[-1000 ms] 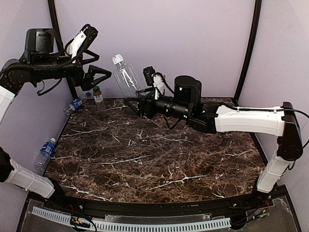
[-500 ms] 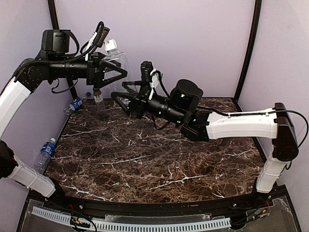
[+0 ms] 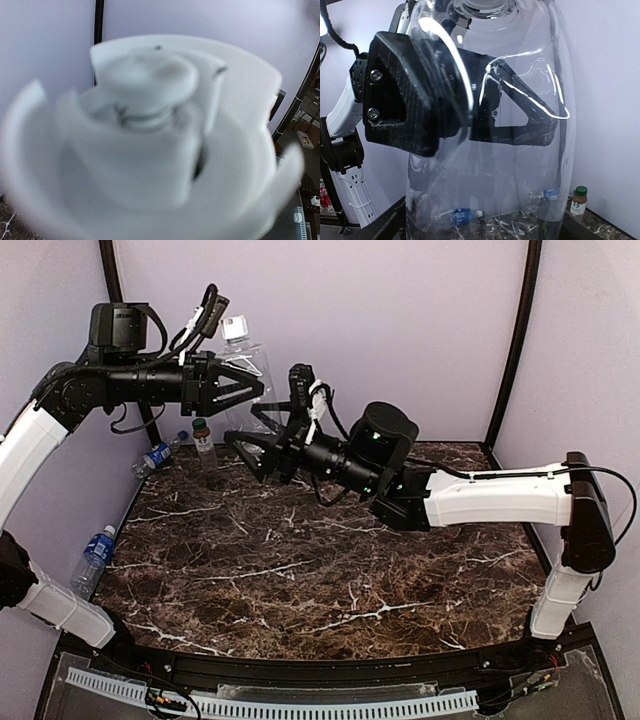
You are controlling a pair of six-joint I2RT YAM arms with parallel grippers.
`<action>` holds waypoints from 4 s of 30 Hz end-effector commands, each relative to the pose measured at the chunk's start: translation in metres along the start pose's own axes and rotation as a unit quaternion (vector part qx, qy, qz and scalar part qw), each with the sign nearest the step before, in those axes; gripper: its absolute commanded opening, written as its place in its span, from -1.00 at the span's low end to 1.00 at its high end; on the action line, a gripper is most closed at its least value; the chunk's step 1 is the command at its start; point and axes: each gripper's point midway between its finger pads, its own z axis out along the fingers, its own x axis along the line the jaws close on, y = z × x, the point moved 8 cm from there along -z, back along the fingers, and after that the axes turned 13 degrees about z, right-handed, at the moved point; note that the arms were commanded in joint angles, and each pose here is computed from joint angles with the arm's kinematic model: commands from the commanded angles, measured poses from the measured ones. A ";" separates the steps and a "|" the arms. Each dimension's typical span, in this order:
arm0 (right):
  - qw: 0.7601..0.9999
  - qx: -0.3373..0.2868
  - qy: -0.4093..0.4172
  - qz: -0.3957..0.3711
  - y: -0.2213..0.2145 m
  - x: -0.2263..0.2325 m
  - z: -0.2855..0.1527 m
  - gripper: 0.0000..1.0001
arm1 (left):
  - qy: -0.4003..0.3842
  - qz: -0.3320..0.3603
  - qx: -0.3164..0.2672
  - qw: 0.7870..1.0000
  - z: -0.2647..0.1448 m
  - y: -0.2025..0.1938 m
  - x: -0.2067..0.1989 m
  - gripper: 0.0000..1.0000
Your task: Unscrew the bottle caps
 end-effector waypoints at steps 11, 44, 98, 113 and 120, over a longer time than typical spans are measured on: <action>0.986 0.143 -0.059 -0.064 0.055 0.026 -0.058 0.97 | 0.079 0.222 0.165 0.958 -0.012 -0.055 0.000 -0.32; 0.986 0.123 -0.089 -0.074 0.061 0.016 0.025 -0.08 | 0.055 0.217 0.183 0.957 -0.009 -0.070 -0.006 -0.33; 0.971 0.092 -0.114 0.188 0.077 -0.013 -0.030 0.97 | 0.185 0.352 0.284 0.873 -0.018 -0.095 0.024 0.08; 0.946 0.168 -0.089 0.262 0.079 -0.032 -0.041 0.88 | 0.345 0.666 0.259 0.608 -0.014 -0.085 0.034 0.00; 0.946 0.176 -0.038 0.271 0.067 -0.030 -0.035 0.61 | 0.399 0.721 0.211 0.526 -0.014 -0.085 0.020 -0.04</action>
